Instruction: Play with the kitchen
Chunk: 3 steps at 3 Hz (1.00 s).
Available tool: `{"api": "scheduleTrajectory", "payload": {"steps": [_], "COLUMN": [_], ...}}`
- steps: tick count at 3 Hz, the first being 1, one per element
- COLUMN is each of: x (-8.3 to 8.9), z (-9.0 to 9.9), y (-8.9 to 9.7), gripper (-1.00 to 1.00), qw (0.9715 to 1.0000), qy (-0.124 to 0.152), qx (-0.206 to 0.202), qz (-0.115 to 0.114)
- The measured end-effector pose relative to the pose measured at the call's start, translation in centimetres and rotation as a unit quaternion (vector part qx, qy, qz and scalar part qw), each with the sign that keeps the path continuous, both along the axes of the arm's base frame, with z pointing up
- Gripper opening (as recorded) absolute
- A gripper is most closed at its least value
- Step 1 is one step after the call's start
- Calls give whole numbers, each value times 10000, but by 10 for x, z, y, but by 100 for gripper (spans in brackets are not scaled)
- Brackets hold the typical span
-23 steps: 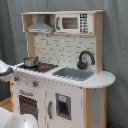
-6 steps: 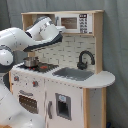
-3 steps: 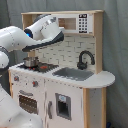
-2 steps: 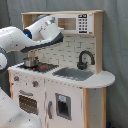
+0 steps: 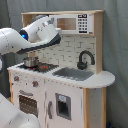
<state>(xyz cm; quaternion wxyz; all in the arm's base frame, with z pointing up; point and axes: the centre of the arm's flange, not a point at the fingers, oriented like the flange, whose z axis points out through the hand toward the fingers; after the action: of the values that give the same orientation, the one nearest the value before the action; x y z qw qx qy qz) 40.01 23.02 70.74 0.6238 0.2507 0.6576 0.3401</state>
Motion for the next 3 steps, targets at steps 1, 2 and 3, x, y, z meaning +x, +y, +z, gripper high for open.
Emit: {"api": "scheduleTrajectory", "payload": {"steps": [1, 2, 3], "x": [-2, -10, -28], "z": [0, 2, 26], "y": [2, 12, 11], "gripper": [100, 100, 100], "qw": [10000, 10000, 9978], "qy": [-12, -78, -586], "qx": [-1, 17, -89], "qz": [13, 47, -293]}}
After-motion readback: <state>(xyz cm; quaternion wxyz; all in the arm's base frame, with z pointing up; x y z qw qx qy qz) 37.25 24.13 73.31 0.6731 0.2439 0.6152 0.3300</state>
